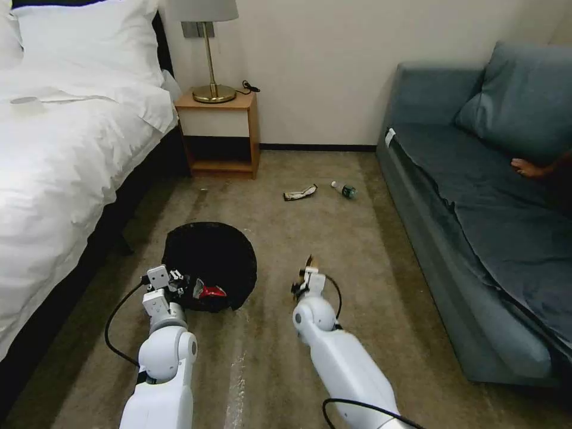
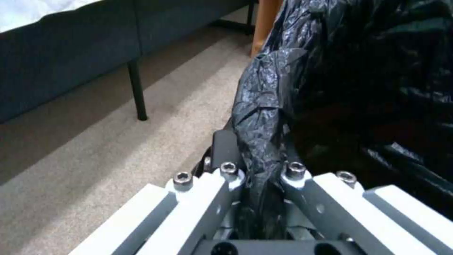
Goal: Pick up the trash bin, then pick up the garbage on the floor and place it into the trash bin.
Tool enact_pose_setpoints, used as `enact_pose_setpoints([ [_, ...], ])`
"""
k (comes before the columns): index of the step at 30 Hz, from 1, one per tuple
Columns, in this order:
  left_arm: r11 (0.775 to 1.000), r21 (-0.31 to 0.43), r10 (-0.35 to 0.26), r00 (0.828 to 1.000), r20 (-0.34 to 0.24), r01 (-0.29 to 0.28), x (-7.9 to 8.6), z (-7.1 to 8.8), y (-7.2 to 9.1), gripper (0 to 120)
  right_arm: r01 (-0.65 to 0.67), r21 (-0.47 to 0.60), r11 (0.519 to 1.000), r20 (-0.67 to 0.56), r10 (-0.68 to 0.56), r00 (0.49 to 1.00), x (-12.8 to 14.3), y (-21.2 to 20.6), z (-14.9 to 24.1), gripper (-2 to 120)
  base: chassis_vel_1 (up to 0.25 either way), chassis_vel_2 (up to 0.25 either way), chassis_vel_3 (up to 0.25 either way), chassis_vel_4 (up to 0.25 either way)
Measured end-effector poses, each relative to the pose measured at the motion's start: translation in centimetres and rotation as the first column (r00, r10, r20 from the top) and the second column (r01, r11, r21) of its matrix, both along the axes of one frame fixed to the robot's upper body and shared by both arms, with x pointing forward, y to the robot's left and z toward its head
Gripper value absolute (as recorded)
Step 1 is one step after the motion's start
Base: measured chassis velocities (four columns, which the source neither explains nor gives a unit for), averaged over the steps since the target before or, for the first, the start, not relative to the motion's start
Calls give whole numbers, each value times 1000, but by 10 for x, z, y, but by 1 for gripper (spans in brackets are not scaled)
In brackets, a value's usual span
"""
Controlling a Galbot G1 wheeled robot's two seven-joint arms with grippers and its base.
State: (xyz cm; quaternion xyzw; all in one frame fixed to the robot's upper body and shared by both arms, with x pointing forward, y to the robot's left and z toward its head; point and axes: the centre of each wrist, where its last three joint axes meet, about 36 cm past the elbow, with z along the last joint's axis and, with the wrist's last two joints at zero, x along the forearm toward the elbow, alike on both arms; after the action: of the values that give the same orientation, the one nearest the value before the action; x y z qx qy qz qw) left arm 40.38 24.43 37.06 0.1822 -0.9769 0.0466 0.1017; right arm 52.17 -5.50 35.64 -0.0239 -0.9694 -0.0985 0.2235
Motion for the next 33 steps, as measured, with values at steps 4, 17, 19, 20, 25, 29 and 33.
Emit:
enact_pose_setpoints([
  [4, 1000, -4, 0, 1000, -1, 0, 1, -1, 0, 3, -16, 13, 1000, 92, 15, 996, -1, 2, 30, 0, 0, 0, 0, 0],
  [17, 1000, -11, -11, 1000, 2, 11, 0, 1, -8, 3, -192, -13, 981, 548, 167, 820, -35, 29, 102, 0, 0, 0, 0, 0],
  [19, 1000, -10, -10, 1000, 6, 10, -1, 3, -8, 3, -245, -59, 968, 616, 229, 754, -35, 32, 84, 0, 0, 0, 0, 0],
  [20, 1000, -10, -10, 1000, 6, 10, -1, 3, -8, 3, -245, -59, 968, 616, 229, 754, -35, 32, 84, 0, 0, 0, 0, 0],
  [25, 1000, -9, -5, 1000, 9, 6, -3, 5, -7, 3, -382, -86, 920, 670, 337, 662, -39, 33, 57, 0, 0, 0, 0, 0],
  [29, 1000, -11, -8, 1000, 13, 8, -4, 6, -8, 3, -484, -114, 867, 690, 420, 589, -43, 28, 36, 0, 0, 0, 0, 0],
  [33, 1000, -22, -8, 1000, 9, 8, -4, 7, -10, 3, -520, -165, 838, 692, 474, 544, -44, 25, 20, 0, 0, 0, 0, 0],
])
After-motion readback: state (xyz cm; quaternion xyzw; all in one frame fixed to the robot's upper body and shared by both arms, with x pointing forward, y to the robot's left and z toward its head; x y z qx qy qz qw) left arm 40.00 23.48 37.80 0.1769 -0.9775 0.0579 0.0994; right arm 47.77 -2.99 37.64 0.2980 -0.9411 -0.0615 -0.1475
